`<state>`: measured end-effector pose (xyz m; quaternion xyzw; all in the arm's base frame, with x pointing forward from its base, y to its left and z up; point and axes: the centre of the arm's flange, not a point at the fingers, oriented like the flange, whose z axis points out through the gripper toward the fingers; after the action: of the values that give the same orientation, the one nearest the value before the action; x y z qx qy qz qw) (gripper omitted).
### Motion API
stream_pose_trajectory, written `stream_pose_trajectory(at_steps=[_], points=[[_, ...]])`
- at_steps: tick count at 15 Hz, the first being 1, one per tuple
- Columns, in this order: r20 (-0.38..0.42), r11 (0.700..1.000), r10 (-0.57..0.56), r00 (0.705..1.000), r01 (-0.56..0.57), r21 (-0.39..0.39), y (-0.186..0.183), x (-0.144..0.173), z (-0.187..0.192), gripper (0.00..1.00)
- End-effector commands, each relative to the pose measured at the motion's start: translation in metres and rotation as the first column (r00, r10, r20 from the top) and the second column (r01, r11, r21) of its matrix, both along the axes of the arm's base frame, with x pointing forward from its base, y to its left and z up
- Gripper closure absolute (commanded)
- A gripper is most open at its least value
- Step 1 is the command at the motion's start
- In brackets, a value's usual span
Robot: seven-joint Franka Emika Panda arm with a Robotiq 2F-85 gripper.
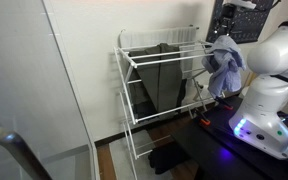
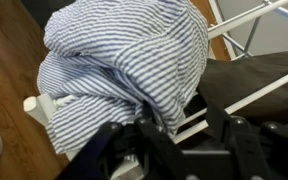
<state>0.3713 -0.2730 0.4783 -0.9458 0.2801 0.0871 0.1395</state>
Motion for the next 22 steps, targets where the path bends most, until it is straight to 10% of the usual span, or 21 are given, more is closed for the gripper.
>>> stream_pose_trajectory(at_steps=[1,11,22], points=[[0.017,0.999,0.049,0.999,-0.048,-0.017,0.020,0.014,0.001,0.09],[0.098,0.980,0.199,0.975,-0.201,0.003,0.099,0.047,0.040,0.00],[0.303,0.895,0.447,0.842,-0.426,-0.135,0.216,0.053,0.156,0.00]])
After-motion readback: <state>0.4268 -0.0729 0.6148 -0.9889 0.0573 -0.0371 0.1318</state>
